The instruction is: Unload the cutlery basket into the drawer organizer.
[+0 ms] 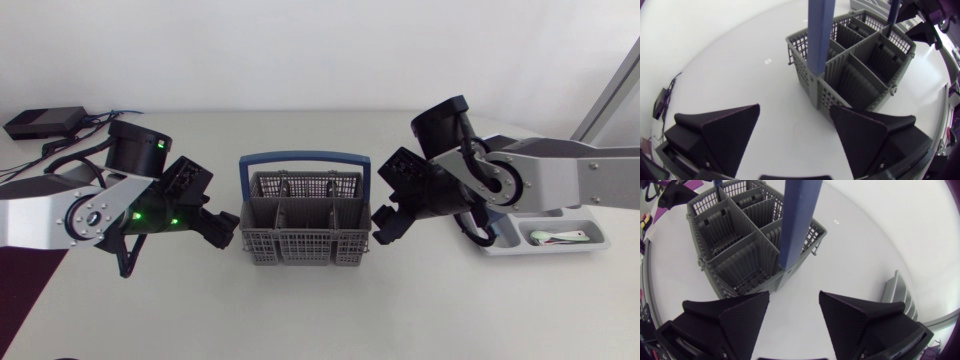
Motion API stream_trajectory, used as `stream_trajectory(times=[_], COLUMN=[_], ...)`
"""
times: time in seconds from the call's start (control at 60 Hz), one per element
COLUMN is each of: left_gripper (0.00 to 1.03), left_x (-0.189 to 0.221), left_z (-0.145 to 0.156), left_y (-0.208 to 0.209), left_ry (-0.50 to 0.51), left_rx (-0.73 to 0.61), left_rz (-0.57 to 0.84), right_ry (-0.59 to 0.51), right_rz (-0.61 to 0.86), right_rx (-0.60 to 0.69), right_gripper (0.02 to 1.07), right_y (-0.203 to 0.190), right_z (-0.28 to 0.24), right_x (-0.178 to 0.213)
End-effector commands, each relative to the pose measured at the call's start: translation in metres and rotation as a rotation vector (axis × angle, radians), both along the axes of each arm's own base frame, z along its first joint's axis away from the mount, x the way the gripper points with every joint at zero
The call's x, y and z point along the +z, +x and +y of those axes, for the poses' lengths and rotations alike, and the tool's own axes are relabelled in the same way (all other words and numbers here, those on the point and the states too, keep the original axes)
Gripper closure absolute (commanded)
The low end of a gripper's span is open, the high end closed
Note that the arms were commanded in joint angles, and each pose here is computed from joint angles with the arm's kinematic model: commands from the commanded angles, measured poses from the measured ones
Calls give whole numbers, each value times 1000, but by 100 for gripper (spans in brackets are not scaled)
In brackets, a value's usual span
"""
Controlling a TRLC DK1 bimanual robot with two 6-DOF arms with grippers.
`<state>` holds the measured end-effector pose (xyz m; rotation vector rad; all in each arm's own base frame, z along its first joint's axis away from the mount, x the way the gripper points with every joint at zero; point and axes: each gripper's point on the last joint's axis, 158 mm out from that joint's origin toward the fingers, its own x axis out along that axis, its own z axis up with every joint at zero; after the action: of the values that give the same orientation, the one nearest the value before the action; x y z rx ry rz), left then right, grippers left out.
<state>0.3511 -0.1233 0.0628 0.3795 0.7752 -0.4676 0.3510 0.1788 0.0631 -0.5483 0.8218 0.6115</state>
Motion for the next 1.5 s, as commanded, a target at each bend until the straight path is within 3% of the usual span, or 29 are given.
stream_trajectory(times=[0.0,0.35,1.033,1.35,1.483], left_gripper=[6,5,5,5,5], left_x=[7,5,7,38,54], left_z=[3,15,-4,39,51], left_y=[8,0,-14,-8,-13], left_ry=[0,6,-1,-10,-25], left_rx=[-6,11,-42,69,105], left_rz=[-28,-31,-28,-115,-163], right_ry=[9,-9,-16,-36,-51], right_rz=[33,8,-14,-93,-144], right_rx=[0,-47,-57,-142,-189], right_gripper=[34,34,34,34,21], right_y=[-4,2,18,10,9], right_z=[9,-7,1,-38,-56], right_x=[-8,-4,3,25,36])
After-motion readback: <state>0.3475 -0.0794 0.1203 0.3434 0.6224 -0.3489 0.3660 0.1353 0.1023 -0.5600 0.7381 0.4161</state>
